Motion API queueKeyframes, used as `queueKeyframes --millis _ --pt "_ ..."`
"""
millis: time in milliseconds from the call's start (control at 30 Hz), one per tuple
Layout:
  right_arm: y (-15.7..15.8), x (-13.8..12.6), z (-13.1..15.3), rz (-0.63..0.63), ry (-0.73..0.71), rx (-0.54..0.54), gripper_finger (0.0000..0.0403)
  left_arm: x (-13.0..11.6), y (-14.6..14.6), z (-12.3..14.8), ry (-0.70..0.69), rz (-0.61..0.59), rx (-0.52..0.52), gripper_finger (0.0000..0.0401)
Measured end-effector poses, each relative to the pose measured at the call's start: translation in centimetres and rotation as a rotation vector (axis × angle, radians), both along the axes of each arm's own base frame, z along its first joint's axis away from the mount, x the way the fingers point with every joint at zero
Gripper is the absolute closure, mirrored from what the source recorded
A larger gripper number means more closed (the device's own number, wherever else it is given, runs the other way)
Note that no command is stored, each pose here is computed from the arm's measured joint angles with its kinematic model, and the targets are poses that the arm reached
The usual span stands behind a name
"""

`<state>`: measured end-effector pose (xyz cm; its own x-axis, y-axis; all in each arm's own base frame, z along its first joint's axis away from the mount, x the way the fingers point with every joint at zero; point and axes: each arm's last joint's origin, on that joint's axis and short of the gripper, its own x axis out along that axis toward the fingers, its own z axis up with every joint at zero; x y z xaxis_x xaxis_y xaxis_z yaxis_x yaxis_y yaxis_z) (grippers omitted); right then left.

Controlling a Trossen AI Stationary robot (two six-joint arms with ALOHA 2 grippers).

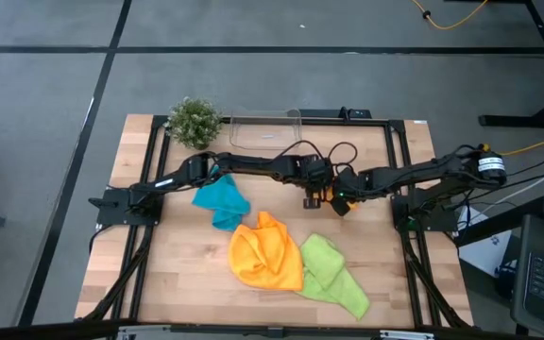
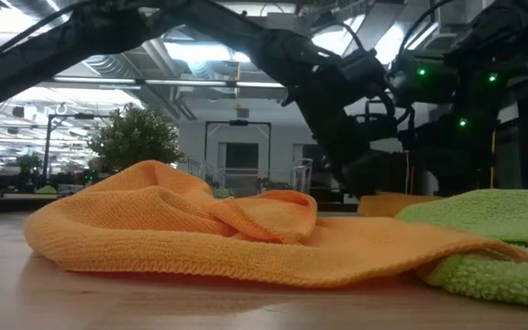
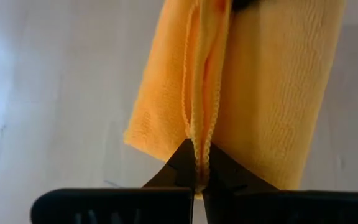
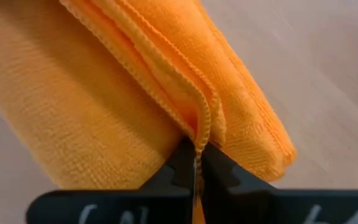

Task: Fold microfiber towels
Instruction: Fold the top orange microfiber cloth

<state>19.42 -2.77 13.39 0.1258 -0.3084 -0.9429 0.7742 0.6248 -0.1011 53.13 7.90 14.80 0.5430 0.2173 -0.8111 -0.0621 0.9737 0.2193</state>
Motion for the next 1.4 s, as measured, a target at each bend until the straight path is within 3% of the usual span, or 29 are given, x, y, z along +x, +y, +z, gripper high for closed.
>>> queueKeyframes --millis 300,600,1200,1400 --pt "-0.1 0.0 0.0 -0.023 -0.008 -0.019 0.0359 -0.1 0.0 0.0 0.008 0.013 0.013 0.0329" --pt "-0.1 0.0 0.0 -0.032 -0.01 -0.021 0.0355 -0.1 0.2 0.1 0.011 0.125 0.135 0.0262" --pt "-0.2 -0.4 0.2 -0.09 0.021 -0.07 0.0354 -0.1 -0.2 0.1 0.004 0.161 0.111 0.0253" --pt "-0.2 -0.4 0.3 -0.088 0.021 -0.072 0.0354 -0.9 -0.5 3.4 -0.019 0.174 0.092 0.0253"
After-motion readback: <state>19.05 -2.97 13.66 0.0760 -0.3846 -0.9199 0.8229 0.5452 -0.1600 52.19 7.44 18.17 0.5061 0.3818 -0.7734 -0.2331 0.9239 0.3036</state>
